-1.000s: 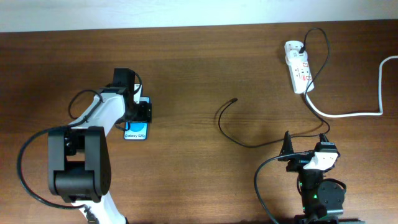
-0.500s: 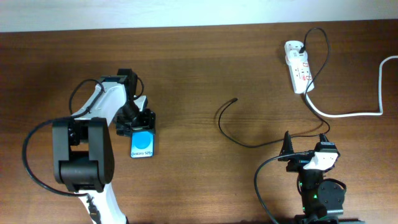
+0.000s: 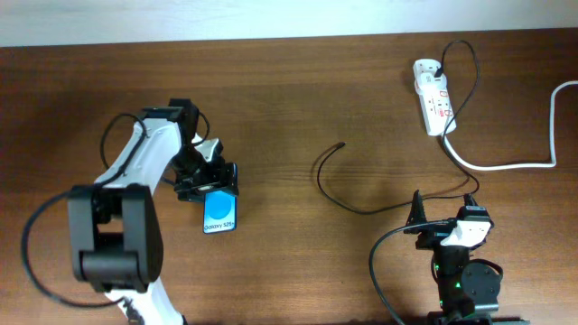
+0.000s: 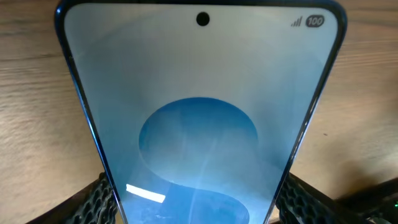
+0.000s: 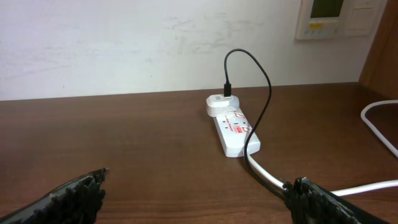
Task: Plug charger to phone and switch on socket
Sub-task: 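Lift the phone with the left gripper and tilt it upright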
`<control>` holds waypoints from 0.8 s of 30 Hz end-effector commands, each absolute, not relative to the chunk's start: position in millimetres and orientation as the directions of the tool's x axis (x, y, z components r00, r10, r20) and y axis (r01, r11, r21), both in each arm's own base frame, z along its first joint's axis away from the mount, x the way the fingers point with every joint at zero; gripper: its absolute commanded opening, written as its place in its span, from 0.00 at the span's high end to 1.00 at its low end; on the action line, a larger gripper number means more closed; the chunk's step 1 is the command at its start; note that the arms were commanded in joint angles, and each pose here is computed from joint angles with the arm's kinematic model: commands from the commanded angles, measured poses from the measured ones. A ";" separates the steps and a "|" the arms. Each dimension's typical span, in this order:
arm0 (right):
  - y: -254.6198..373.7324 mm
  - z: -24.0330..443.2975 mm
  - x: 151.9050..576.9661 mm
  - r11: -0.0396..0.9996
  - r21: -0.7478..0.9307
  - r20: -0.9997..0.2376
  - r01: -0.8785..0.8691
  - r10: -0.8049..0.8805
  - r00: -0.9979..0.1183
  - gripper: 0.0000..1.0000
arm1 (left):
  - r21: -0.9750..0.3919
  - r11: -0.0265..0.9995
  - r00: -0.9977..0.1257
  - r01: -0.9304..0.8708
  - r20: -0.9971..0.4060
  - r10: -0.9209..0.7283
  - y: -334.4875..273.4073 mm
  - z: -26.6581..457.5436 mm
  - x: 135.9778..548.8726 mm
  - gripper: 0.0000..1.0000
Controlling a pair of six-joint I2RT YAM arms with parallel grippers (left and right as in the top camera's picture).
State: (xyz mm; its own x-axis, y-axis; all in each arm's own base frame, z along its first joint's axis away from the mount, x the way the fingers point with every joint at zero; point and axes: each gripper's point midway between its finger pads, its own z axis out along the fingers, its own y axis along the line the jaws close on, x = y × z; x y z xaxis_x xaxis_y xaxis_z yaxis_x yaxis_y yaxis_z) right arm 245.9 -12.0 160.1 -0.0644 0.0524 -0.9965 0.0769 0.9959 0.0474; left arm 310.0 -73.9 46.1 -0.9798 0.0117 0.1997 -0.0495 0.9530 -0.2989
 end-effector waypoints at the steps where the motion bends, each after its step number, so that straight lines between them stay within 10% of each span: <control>1: -14.3 157.3 245.7 0.995 0.054 -0.996 0.089 0.060 -0.067 0.02 | -0.348 0.937 -0.996 -0.030 0.090 0.002 -81.8 82.8 320.5 0.65; 24: -14.3 157.3 245.7 0.995 0.054 -0.996 0.089 0.060 -0.067 0.02 | -0.608 0.793 -0.999 -0.045 0.034 -0.030 -125.5 137.3 319.9 0.74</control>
State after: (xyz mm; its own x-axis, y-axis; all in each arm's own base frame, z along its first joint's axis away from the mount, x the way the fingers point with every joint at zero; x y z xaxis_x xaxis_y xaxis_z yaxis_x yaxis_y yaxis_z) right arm 245.9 -11.9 160.1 -0.0645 0.0521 -0.9966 0.0765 0.9960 0.0471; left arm 317.5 -109.4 110.7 -0.9972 -0.0310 0.0684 -0.0619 0.8558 -0.5136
